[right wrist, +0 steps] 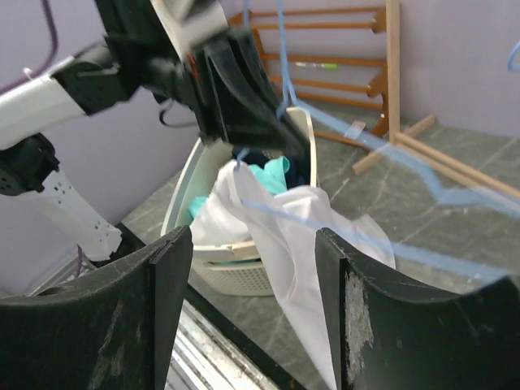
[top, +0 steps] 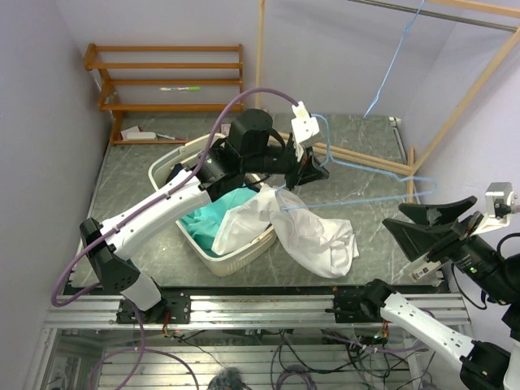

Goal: Remove the t-shirt from the hanger

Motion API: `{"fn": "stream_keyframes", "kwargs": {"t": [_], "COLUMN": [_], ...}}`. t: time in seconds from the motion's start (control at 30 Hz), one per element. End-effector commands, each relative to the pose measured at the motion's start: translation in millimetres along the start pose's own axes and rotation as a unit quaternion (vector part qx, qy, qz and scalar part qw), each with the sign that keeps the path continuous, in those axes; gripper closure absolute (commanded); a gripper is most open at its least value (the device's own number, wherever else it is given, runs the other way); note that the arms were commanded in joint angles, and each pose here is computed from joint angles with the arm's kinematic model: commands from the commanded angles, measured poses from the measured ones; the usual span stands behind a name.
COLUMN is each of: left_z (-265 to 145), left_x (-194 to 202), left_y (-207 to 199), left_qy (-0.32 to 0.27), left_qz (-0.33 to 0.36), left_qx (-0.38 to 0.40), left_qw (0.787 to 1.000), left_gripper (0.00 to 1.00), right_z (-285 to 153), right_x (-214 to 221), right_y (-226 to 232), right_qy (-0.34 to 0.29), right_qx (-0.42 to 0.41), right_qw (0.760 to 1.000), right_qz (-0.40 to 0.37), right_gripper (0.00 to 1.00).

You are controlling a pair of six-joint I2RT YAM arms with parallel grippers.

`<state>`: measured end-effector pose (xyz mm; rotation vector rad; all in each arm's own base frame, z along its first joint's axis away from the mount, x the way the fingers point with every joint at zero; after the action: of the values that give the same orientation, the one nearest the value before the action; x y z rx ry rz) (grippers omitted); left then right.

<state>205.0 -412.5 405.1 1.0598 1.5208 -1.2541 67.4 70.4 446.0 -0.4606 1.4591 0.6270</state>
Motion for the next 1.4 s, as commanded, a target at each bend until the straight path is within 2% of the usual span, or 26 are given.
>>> {"fn": "stream_keyframes", "kwargs": {"t": [0.0,0.2,0.4,0.67,0.73,0.8,0.9,0.93,0.97,1.03,1.1,1.37], "left_z": [-10.8,-25.7,-31.7,-40.2,-40.7,-40.5,-40.5,-40.7,-40.8,-41.7,-43.9,-65.0], "left_x": [37.3,59.5,48.8,40.4,39.6,38.5,37.0,36.3,35.4,33.7,29.6,-10.2], "left_y": [-22.1,-36.8,-47.5,-53.0,-53.0,-52.5,-52.1,-50.7,-49.5,-45.3,-41.8,-33.9], "left_qy": [0.062,0.084,0.070,0.050,0.049,0.047,0.044,0.042,0.041,0.038,0.031,-0.028], "left_qz": [-0.005,-0.002,0.005,0.011,0.011,0.012,0.010,0.008,0.007,0.005,0.004,0.021], "left_qx": [0.067,0.086,0.099,0.098,0.097,0.095,0.091,0.085,0.079,0.062,0.044,-0.035], "left_qw": [0.996,0.993,0.993,0.994,0.994,0.994,0.995,0.995,0.996,0.997,0.999,0.999], "left_gripper": [0.93,0.93,0.93,0.93,0.93,0.93,0.93,0.93,0.87,0.66,0.53,0.23], "right_z": [12.0,34.3,64.1,73.9,75.9,77.4,78.9,78.8,78.1,74.6,68.2,21.6], "right_x": [-25.2,-22.8,22.6,54.2,59.0,63.1,67.7,68.9,69.0,65.3,57.5,16.9], "right_y": [7.7,5.5,8.8,16.2,19.1,21.0,17.6,12.8,8.2,-2.6,-10.4,-51.7], "right_qy": [-0.017,0.001,0.089,0.125,0.133,0.140,0.151,0.156,0.157,0.151,0.137,0.064], "right_qx": [-0.028,-0.026,-0.049,-0.080,-0.091,-0.097,-0.087,-0.071,-0.054,-0.017,0.011,0.160], "right_qw": [0.999,0.997,0.992,0.987,0.985,0.983,0.983,0.983,0.984,0.986,0.989,0.984], "right_qz": [-0.040,-0.066,-0.072,-0.068,-0.065,-0.064,-0.063,-0.063,-0.062,-0.062,-0.060,-0.037], "right_gripper": [0.38,0.37,0.39,0.43,0.50,0.62,0.93,1.00,1.00,1.00,1.00,1.00]}}
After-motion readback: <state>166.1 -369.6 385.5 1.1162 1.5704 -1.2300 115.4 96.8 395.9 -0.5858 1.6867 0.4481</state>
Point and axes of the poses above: each gripper's point midway between its finger pads, its own z axis out along the fingers, its own y axis along the line the jaws close on, x = y × z, the point moved 2 cm from there along -z, back along the fingers, and after that the axes turned 12 degrees about -z, right-handed, at the moved point
